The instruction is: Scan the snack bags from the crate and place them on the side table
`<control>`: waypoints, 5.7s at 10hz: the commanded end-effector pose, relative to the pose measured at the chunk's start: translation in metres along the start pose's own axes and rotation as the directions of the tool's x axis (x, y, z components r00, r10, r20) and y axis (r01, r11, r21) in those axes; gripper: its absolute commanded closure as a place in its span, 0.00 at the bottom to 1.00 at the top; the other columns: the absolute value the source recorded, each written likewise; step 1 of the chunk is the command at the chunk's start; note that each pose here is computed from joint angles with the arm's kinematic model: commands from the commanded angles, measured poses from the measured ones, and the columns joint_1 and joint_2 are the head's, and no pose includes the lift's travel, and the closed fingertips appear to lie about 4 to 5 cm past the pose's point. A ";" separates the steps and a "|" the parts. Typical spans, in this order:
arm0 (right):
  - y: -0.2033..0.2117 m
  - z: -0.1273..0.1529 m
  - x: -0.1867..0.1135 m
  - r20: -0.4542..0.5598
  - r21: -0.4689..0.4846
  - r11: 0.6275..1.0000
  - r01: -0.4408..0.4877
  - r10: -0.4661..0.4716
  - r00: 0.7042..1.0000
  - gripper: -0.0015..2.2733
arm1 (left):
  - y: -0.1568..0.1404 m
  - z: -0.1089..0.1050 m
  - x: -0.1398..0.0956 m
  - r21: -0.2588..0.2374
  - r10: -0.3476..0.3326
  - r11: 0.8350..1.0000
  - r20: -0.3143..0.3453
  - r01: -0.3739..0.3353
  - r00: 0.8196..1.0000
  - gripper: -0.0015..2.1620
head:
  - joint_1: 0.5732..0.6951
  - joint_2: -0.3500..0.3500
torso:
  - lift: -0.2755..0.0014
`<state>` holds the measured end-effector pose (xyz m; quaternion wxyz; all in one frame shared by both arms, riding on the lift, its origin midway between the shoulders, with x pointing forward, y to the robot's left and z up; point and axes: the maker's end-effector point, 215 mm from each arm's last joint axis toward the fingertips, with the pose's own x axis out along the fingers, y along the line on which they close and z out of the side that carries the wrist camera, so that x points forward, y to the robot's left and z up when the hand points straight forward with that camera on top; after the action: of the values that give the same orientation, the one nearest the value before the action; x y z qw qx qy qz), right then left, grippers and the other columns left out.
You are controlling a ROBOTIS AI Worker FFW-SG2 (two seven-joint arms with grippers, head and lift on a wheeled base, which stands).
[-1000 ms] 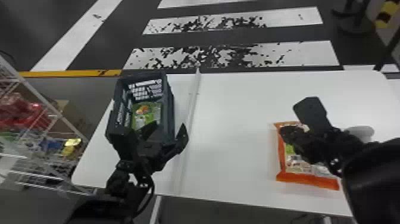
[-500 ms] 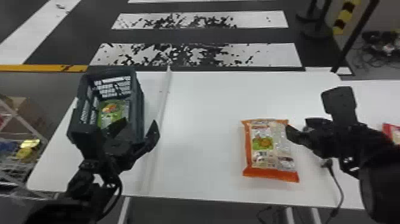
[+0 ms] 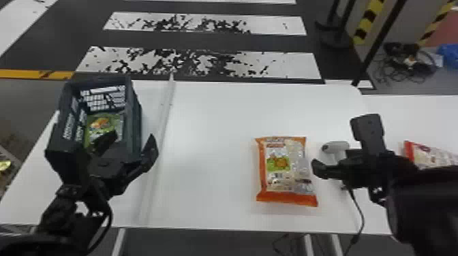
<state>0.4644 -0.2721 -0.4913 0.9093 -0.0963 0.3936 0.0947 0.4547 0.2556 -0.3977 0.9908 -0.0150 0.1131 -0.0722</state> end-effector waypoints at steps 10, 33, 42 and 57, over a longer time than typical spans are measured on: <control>-0.062 -0.038 0.061 -0.119 0.065 0.997 0.031 -0.023 0.993 0.41 | 0.005 0.021 -0.006 0.037 0.025 0.999 0.062 -0.027 0.998 0.02 | 1.00 0.38 | 0.81; 0.136 -0.031 -0.101 -0.152 -0.021 0.991 -0.134 0.130 0.980 0.99 | 0.004 0.007 -0.003 0.026 0.020 0.999 0.038 -0.021 0.999 0.02 | 1.00 0.65 | 0.81; 0.143 -0.031 -0.066 -0.202 -0.058 0.992 -0.112 0.098 0.974 0.99 | 0.004 0.006 -0.003 0.026 0.021 0.999 0.035 -0.022 0.999 0.02 | 1.00 0.72 | 0.81; -0.047 -0.010 -0.005 -0.113 0.126 0.981 0.147 -0.133 0.985 0.99 | 0.004 0.006 -0.004 0.024 0.021 0.999 0.035 -0.022 0.999 0.02 | 1.00 0.42 | 0.81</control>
<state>0.4629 -0.3144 -0.4829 0.8992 -0.0660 0.4325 0.0020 0.4530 0.2602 -0.3915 0.9935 -0.0031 0.0951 -0.0624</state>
